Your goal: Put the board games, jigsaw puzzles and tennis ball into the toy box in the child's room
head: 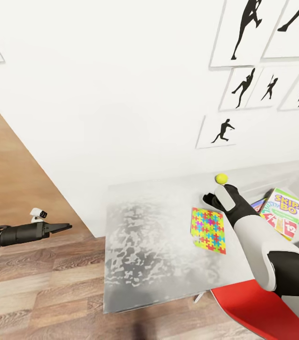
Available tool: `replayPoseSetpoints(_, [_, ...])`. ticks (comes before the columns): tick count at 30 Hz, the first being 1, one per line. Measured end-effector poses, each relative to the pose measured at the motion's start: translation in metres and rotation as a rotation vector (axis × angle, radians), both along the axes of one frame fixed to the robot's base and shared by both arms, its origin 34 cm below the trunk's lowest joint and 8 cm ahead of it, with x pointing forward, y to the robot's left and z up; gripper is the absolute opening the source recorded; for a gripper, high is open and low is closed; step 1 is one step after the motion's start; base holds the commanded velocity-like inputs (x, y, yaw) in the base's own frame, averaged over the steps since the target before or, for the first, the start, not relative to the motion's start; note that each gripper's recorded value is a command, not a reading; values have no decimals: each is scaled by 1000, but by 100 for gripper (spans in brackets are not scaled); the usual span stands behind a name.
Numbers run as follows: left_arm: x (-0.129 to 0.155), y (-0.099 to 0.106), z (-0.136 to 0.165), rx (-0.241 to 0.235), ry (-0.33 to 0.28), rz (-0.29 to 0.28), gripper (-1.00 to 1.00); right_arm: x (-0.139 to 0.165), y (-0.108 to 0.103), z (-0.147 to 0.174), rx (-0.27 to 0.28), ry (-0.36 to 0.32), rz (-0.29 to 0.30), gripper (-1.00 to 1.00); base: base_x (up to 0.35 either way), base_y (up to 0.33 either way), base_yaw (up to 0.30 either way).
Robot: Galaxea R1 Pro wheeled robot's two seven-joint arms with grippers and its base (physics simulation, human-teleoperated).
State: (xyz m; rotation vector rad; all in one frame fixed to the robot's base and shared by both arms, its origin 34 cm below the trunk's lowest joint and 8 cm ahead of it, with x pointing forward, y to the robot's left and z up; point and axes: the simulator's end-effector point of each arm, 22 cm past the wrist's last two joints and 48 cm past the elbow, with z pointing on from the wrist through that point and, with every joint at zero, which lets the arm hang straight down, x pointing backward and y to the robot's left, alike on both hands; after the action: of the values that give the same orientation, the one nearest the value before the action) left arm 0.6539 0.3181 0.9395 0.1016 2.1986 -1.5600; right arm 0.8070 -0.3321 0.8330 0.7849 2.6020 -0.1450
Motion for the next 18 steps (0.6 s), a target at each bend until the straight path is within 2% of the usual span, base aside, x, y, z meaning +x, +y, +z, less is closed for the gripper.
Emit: replayPoseSetpoints(18, [0, 0, 0, -1, 1, 0, 100, 0, 0, 0, 0, 0, 0, 100, 0, 0, 0])
